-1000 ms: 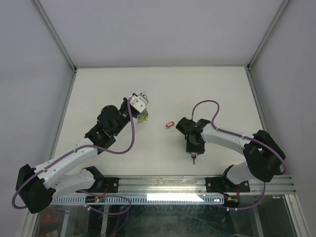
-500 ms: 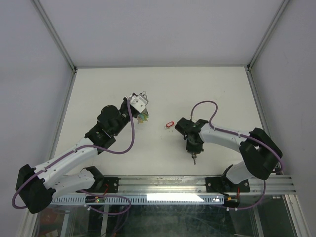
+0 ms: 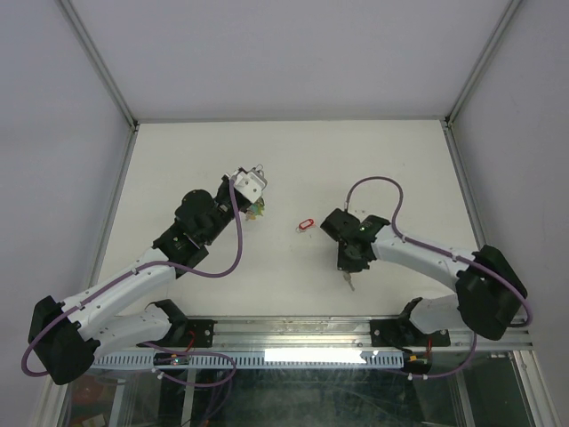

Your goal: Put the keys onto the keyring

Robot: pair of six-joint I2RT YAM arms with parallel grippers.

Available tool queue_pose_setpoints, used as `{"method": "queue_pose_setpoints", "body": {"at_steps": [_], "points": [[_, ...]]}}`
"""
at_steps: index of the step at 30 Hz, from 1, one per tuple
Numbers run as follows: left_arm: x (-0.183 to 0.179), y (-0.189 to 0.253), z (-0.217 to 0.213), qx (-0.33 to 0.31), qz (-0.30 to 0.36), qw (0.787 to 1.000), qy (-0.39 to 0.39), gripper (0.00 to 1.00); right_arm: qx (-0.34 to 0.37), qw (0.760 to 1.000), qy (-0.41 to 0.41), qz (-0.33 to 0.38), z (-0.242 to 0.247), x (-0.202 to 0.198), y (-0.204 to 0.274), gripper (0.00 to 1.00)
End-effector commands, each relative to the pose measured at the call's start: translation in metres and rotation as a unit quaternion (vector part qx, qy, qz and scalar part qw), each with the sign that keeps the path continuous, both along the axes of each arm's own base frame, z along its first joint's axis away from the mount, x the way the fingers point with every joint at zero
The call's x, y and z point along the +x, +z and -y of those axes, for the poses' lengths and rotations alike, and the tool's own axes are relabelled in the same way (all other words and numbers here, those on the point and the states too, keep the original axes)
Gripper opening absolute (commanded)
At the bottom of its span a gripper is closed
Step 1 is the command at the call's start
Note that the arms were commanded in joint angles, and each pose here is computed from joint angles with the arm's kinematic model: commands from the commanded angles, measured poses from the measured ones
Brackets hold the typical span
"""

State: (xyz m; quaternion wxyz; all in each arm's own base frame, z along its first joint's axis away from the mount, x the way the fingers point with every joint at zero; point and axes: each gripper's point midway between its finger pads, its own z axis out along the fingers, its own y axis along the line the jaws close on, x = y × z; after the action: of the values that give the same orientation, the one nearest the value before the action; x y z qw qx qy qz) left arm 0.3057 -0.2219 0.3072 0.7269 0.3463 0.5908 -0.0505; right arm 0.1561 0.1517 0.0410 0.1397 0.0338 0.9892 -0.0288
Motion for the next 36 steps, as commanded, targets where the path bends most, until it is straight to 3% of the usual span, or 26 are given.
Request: {"method": "queue_pose_setpoints", "body": {"at_steps": [1,5,7,10,14,17,23,26,33,36], "points": [[-0.002,0.041,0.002,-0.042,0.042,0.998,-0.011,0.0,0.059,0.995,0.03,0.072,-0.015,0.018,0.035,0.0],[-0.003,0.039,0.005,-0.041,0.04,0.998,-0.02,0.0,0.135,0.977,0.086,0.142,-0.033,0.028,0.061,0.0],[-0.004,0.04,0.008,-0.045,0.038,0.998,-0.028,0.0,0.192,0.951,0.127,0.206,-0.045,0.032,0.085,0.0],[-0.007,0.042,0.012,-0.049,0.036,0.997,-0.043,0.0,0.273,0.896,0.172,0.305,-0.058,0.036,0.125,0.0],[-0.012,0.045,0.017,-0.059,0.035,0.995,-0.067,0.0,0.33,0.817,0.23,0.413,-0.067,0.034,0.178,0.0],[-0.018,0.047,0.022,-0.07,0.034,0.993,-0.094,0.0,0.333,0.772,0.284,0.461,-0.073,0.03,0.204,0.0],[-0.032,0.05,0.038,-0.083,0.027,0.984,-0.157,0.0,0.322,0.713,0.359,0.509,-0.09,0.031,0.25,0.0],[-0.039,0.054,0.044,-0.092,0.022,0.978,-0.184,0.0,0.316,0.655,0.434,0.531,-0.104,0.02,0.265,0.0],[-0.053,0.059,0.051,-0.088,0.031,0.969,-0.228,0.0,0.265,0.586,0.478,0.598,-0.116,0.032,0.296,0.0],[-0.057,0.058,0.054,-0.084,0.033,0.966,-0.24,0.0,0.235,0.546,0.501,0.629,-0.124,0.037,0.312,0.0]]}}
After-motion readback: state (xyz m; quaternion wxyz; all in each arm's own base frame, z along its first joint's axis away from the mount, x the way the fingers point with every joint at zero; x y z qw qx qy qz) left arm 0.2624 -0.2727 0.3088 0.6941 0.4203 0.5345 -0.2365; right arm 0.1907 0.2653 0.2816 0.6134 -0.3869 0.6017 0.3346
